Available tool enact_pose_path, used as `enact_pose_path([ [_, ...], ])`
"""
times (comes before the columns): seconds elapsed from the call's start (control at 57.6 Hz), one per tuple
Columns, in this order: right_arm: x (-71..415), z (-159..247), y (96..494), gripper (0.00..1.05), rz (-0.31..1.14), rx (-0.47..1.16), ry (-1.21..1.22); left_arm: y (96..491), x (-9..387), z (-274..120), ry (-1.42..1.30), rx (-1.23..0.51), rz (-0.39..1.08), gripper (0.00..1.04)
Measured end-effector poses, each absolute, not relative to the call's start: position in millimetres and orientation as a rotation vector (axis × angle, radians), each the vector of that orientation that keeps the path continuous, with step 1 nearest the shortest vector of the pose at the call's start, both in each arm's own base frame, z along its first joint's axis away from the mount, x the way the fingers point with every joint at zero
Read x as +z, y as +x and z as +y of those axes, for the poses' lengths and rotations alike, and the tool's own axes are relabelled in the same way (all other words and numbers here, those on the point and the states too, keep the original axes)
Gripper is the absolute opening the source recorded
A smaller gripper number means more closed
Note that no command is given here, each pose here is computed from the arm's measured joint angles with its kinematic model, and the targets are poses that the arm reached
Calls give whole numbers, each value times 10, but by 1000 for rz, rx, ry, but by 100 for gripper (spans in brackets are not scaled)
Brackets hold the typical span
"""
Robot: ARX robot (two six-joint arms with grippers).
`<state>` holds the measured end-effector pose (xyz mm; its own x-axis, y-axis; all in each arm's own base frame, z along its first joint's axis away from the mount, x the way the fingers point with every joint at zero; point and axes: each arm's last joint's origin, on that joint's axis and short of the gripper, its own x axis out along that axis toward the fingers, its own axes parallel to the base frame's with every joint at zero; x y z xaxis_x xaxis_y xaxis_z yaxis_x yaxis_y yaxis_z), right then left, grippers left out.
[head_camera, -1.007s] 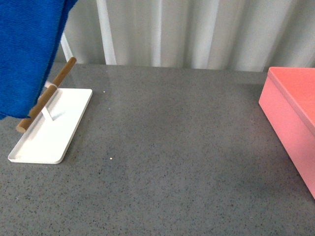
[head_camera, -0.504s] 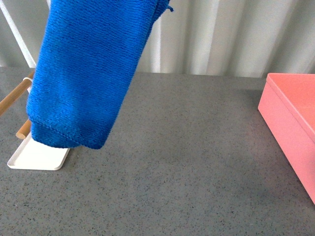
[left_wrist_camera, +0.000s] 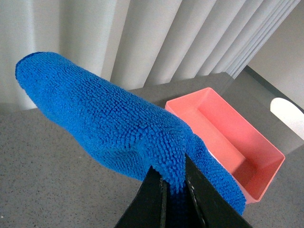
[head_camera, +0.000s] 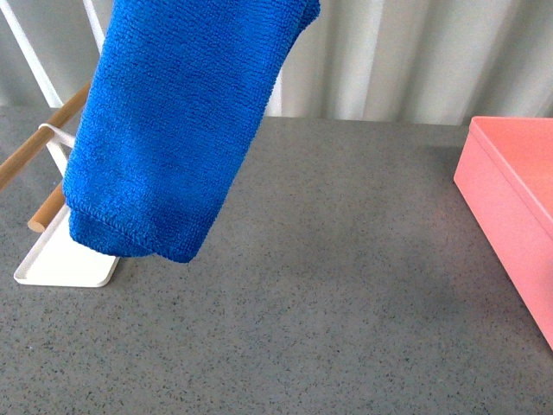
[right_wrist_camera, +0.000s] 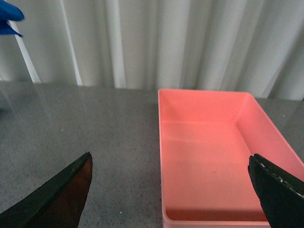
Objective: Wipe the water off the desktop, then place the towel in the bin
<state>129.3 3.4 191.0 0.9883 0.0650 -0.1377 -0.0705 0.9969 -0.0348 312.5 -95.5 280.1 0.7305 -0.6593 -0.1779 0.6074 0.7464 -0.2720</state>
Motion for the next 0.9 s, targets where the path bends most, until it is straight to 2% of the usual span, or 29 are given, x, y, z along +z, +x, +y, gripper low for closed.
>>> enact_pose_path([
  [0.104,2216,171,1858,98,134,288,64,3125,2799,-955,-201,-702,272,4],
  [0.174,2239,261,2211,98,222,386,168,3125,2800,-955,-200,-702,271,4],
  [0.347,2205,483,2779,98,303,647,430,3125,2800,-955,-200,-702,271,4],
  [0.538,2139,896,3001,98,298,842,609,3125,2800,-955,-200,-702,271,4],
  [0.747,2084,1258,3068,98,327,928,618,3125,2800,-955,-200,-702,271,4],
  [0.903,2054,1424,3178,98,353,912,620,3125,2800,-955,-200,-702,271,4],
])
